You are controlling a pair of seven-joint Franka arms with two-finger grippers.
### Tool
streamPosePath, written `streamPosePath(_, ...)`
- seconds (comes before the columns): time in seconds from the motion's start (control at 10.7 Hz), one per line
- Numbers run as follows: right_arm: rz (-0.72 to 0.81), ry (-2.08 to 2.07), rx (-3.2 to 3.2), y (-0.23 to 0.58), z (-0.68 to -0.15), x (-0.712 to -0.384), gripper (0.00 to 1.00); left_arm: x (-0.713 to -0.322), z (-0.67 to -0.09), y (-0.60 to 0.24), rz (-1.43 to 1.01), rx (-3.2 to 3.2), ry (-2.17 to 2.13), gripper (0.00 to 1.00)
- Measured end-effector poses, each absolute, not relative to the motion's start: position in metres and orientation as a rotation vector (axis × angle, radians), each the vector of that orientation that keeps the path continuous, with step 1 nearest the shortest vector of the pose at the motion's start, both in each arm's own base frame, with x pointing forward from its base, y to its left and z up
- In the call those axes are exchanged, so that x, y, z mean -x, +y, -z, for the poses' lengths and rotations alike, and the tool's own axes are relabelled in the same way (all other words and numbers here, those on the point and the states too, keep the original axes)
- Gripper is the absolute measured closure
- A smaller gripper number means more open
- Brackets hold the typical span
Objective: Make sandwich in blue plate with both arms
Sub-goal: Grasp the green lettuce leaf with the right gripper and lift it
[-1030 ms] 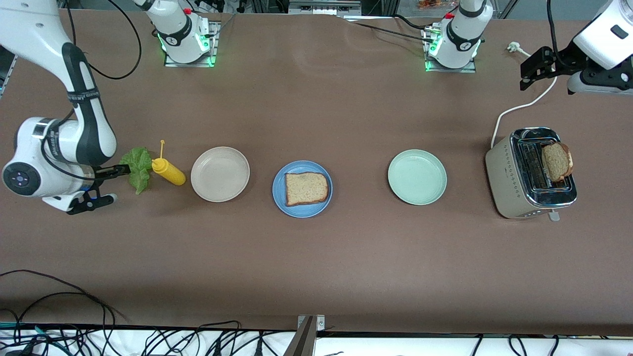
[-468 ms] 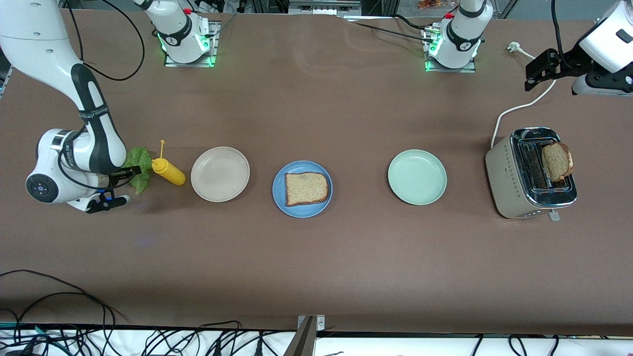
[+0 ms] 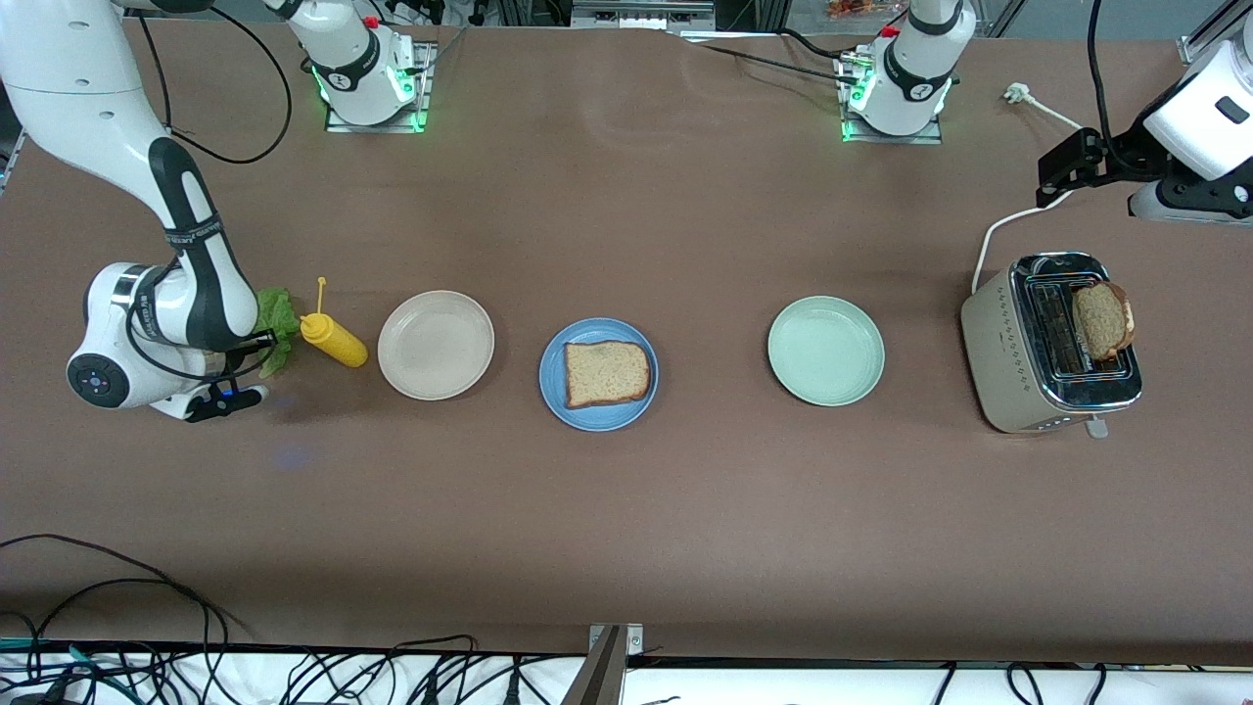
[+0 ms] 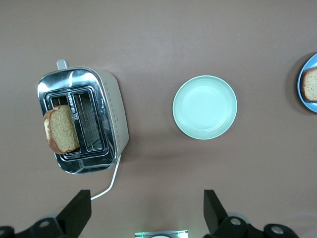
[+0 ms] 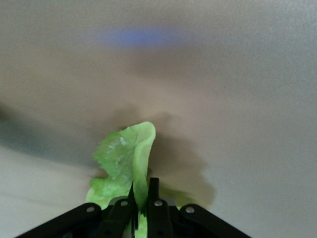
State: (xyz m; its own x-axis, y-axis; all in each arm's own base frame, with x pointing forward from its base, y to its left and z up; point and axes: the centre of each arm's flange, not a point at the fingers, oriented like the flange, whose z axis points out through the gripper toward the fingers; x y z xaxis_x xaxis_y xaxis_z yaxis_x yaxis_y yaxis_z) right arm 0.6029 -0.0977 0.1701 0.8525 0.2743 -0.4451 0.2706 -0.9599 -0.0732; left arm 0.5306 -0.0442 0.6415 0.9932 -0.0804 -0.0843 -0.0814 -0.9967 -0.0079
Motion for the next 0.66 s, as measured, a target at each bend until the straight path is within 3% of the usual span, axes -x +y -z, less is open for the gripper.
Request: streamPosePath(0.66, -1.102, -0.412, 2.851, -0.074, -0.314, -0.628, 0.94, -0.533, -0.644, -0.029, -0.122, 3.132, 0.092, 0.00)
